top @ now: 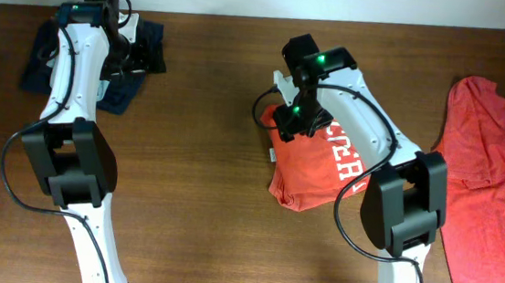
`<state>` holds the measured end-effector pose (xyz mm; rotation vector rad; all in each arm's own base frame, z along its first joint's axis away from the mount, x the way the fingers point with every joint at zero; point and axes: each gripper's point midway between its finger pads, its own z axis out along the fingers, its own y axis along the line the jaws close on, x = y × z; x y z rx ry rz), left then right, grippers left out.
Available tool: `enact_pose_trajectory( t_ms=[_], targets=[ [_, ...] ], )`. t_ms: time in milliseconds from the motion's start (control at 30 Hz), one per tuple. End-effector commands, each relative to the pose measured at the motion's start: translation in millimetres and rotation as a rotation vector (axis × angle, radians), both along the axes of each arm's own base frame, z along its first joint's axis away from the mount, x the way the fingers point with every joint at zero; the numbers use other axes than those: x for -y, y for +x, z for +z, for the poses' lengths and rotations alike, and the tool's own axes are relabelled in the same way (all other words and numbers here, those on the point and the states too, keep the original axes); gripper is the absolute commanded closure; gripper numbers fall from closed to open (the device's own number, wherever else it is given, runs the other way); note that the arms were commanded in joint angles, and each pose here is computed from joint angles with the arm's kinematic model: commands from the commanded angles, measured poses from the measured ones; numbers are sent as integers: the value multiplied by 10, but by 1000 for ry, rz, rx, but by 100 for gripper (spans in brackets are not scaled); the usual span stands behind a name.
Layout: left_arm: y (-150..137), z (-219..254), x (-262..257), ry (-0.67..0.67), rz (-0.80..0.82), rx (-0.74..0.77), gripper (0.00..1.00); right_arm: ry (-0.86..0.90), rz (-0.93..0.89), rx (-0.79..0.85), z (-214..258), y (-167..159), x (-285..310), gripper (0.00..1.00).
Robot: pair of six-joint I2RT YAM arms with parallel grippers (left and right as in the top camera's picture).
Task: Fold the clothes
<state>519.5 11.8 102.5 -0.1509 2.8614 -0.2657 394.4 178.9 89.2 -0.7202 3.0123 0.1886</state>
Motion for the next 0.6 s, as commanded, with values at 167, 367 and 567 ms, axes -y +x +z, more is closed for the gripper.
enact_pose_trajectory(
  t_ms=[167,367,567],
  targets=[
    [32,101,-21,10,-12,29,1,247,-65,65,726,113,202,51],
    [32,101,-21,11,-12,29,1,383,-105,9,613,180,507,96],
    [32,101,-21,11,-12,29,1,401,-141,19,285,250,874,96]
  ],
)
